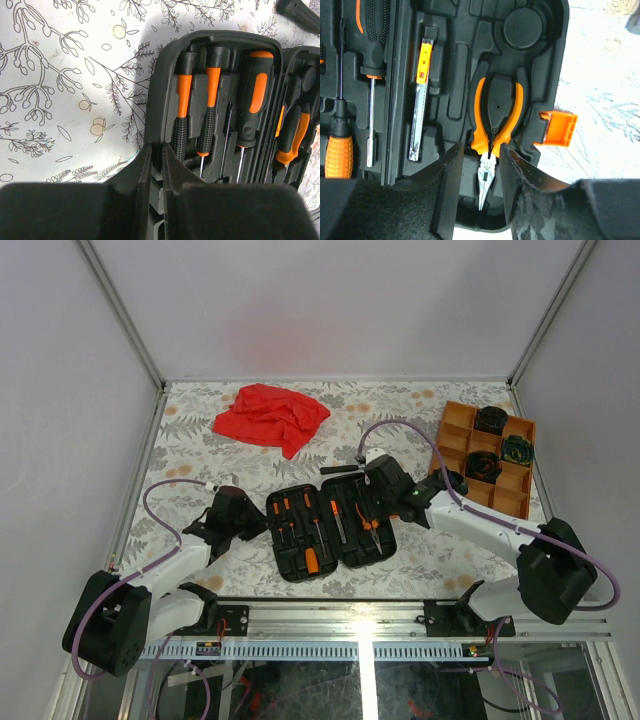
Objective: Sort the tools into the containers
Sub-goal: Adjust the utility knife in the storage box, then pick up the hammer at the center of the board.
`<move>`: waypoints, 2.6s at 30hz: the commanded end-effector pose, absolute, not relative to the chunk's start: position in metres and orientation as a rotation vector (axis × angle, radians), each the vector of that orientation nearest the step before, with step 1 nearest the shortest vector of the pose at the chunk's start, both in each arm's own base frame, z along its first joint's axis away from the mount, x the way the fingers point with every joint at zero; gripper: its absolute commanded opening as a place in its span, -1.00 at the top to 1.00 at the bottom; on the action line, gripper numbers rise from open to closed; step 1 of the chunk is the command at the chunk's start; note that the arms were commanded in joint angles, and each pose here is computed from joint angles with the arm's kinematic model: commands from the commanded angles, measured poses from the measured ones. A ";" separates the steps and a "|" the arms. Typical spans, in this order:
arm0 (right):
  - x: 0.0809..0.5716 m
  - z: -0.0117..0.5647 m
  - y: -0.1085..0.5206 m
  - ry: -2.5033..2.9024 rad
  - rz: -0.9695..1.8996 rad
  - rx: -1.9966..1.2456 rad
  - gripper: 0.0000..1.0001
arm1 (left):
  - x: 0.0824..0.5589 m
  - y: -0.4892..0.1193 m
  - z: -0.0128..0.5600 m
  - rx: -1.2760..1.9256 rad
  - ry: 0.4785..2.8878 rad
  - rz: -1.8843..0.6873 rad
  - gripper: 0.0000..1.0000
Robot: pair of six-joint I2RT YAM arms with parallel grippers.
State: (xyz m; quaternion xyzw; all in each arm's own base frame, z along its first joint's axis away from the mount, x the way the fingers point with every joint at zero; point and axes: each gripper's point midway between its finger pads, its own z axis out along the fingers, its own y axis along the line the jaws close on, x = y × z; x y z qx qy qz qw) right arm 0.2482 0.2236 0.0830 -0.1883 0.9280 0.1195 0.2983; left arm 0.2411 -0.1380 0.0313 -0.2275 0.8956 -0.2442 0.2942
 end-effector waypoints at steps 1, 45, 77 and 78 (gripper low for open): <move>0.264 0.091 0.242 2.411 0.372 -0.537 0.20 | 0.240 -0.130 0.026 -0.622 2.400 -0.594 1.00; 0.279 0.056 0.245 2.509 0.262 -0.497 0.48 | 0.242 -0.132 0.029 -0.582 2.410 -0.591 1.00; 0.416 0.070 0.143 2.529 0.083 -0.246 -0.15 | 0.256 -0.127 0.095 -0.461 2.345 -0.545 -0.09; 0.417 0.064 0.144 2.546 0.094 -0.252 -0.15 | 0.256 -0.127 0.096 -0.460 2.345 -0.541 -0.11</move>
